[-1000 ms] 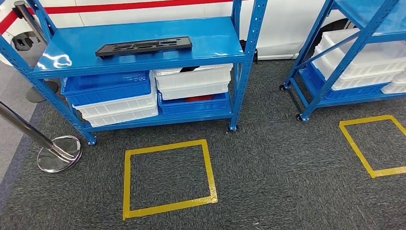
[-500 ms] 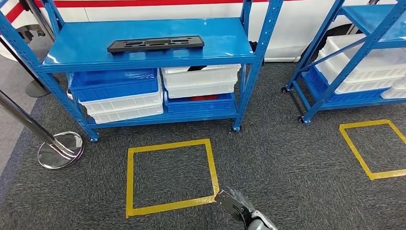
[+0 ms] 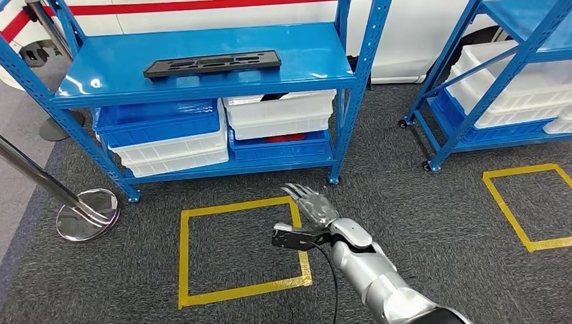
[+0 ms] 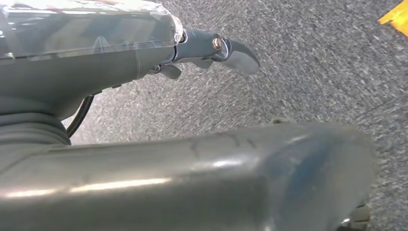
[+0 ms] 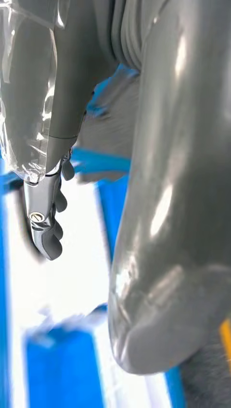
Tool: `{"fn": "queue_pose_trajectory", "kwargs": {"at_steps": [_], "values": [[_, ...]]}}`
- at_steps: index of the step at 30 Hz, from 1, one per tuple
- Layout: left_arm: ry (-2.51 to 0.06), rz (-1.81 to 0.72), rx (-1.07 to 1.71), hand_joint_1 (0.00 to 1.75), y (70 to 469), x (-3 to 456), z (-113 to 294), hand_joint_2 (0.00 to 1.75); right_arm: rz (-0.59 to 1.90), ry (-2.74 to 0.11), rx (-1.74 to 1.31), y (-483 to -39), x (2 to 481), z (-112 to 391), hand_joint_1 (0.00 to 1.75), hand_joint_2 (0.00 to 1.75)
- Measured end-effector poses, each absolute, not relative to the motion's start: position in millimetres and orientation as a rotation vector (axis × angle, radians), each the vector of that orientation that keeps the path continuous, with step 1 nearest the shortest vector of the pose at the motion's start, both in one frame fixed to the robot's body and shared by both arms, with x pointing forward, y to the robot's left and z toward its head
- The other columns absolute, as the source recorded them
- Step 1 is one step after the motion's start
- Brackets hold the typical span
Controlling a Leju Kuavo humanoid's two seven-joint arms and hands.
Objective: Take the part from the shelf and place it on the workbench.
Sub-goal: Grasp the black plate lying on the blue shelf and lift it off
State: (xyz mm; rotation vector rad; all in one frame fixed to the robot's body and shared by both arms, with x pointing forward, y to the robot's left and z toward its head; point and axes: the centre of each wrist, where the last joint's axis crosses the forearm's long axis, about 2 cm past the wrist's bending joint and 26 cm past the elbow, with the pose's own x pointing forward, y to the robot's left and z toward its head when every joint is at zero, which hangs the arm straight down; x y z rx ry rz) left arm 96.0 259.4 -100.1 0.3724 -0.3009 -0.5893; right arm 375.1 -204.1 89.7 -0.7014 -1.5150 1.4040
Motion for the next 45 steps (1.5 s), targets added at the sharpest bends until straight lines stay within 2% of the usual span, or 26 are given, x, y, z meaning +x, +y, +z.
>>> {"fn": "queue_pose_trajectory", "kwargs": {"at_steps": [13,26,45], "values": [[-0.311,-0.636,0.393,0.0,257,103,-99,0.0,1.696,-1.919,-1.035,-152,416,199,0.0,0.0],[-0.298,-0.635,0.384,0.0,251,98,-99,0.0,1.751,-2.028,-1.137,-140,416,222,0.0,0.0],[-0.286,-0.644,0.378,0.0,251,95,-100,0.0,1.761,-2.016,-1.147,-140,412,216,0.0,0.0]]}}
